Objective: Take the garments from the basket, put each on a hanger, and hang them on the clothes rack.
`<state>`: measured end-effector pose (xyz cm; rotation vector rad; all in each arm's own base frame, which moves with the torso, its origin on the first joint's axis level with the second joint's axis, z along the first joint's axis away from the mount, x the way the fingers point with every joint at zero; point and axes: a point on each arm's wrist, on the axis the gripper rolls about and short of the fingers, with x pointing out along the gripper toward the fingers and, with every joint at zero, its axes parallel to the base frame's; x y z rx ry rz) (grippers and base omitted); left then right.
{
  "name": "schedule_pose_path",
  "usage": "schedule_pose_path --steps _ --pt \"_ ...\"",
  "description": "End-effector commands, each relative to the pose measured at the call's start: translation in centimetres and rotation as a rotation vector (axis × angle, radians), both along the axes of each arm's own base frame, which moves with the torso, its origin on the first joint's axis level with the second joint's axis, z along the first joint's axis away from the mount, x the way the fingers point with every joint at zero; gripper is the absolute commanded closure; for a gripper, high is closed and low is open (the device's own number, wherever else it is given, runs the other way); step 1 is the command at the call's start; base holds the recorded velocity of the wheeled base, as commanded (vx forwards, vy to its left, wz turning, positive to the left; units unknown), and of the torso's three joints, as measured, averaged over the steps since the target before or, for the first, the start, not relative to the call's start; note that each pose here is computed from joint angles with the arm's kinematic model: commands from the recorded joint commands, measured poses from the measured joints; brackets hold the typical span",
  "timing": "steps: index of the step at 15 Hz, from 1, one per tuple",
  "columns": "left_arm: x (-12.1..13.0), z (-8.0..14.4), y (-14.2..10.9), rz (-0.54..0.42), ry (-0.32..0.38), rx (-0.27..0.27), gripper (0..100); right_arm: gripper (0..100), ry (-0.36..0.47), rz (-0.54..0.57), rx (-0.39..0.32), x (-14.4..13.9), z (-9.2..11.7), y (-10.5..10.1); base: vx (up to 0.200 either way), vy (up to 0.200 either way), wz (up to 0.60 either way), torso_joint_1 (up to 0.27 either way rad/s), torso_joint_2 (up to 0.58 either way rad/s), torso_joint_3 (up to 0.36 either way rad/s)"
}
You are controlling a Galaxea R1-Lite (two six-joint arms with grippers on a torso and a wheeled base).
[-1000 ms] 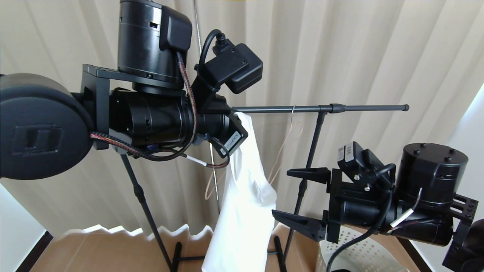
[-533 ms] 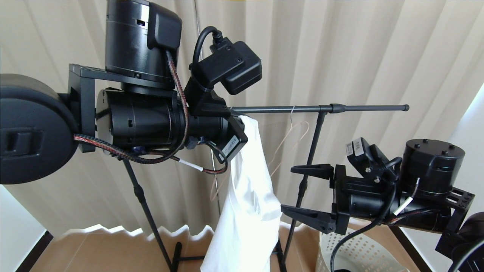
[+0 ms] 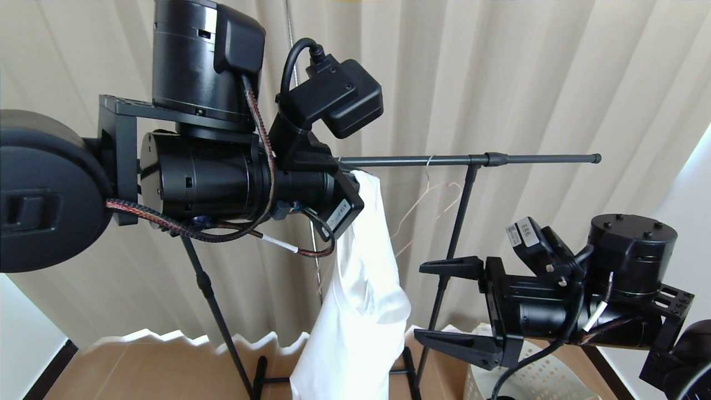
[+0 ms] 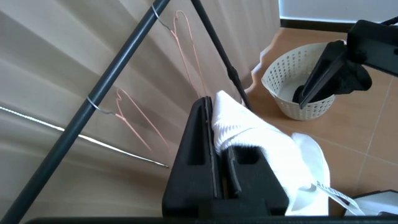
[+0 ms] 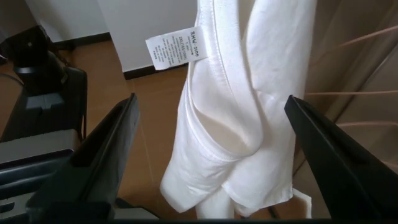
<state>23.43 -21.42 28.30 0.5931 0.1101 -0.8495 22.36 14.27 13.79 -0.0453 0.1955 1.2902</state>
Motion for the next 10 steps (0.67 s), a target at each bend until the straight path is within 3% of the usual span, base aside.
schedule_pose_path --steps 1,10 --pt "-0.1 0.0 -0.1 -0.004 0.003 -0.004 100 0 -0.009 0.011 0.007 -0.4 0.3 0.1 0.000 0.000 0.00 0.000 0.00 0.000" --pt "-0.5 0.0 -0.7 -0.027 0.002 -0.005 100 0 0.077 0.063 -0.008 -0.2 -1.3 0.7 0.000 0.000 0.00 0.000 0.00 0.000"
